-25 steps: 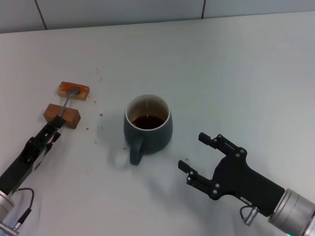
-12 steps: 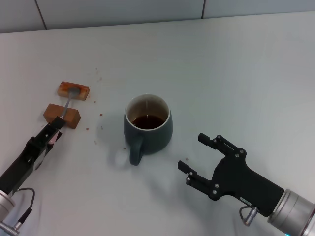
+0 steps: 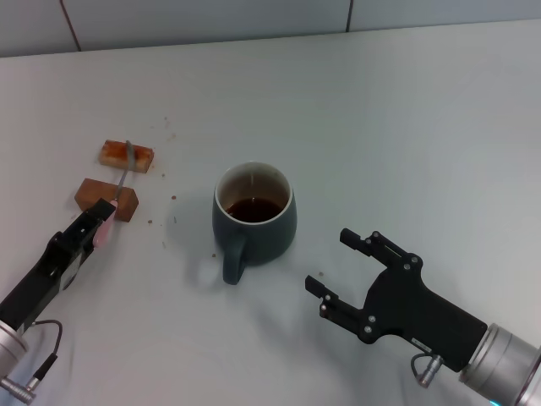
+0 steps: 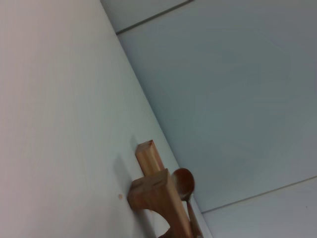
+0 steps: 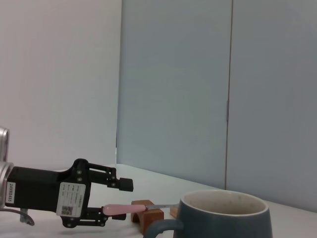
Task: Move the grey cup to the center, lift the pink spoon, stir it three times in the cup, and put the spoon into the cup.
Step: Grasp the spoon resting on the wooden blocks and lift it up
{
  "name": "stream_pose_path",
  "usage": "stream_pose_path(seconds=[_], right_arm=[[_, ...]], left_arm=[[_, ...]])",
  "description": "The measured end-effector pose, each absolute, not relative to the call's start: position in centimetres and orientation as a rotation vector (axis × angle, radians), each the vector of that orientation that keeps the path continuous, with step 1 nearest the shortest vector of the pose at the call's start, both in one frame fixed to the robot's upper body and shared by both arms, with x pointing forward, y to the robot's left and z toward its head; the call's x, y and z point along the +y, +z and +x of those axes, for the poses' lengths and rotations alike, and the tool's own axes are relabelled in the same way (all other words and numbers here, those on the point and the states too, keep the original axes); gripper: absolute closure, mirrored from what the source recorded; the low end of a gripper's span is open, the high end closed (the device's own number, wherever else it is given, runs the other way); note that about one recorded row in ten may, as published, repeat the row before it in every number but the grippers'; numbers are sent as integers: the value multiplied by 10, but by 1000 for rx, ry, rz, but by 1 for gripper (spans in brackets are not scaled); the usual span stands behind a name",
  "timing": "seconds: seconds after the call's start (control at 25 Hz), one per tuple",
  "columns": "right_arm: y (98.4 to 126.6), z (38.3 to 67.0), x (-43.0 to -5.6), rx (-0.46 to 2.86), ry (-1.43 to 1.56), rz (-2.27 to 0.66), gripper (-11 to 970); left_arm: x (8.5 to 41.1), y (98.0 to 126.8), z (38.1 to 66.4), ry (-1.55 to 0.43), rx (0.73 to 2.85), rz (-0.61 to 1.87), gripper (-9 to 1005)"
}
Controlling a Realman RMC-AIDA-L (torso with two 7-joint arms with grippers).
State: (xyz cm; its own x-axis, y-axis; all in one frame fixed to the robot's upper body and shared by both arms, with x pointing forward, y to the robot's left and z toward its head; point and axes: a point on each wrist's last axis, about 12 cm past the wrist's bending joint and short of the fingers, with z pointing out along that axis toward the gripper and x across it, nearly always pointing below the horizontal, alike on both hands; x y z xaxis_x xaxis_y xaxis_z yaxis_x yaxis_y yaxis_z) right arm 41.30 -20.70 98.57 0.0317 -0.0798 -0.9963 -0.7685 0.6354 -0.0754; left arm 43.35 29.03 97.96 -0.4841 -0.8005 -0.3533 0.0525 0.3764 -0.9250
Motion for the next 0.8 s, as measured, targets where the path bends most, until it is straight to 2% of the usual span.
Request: stream_pose_path(seconds=[0.16,0.8], right_arm=[[986,414,-207,1462,616,-758,204],[986,416,-206,1466,614,-765,204]], left_arm=[[290,978,433,-1223,1777,-666,473],[289,977,434,-1246,1789,-699,460]])
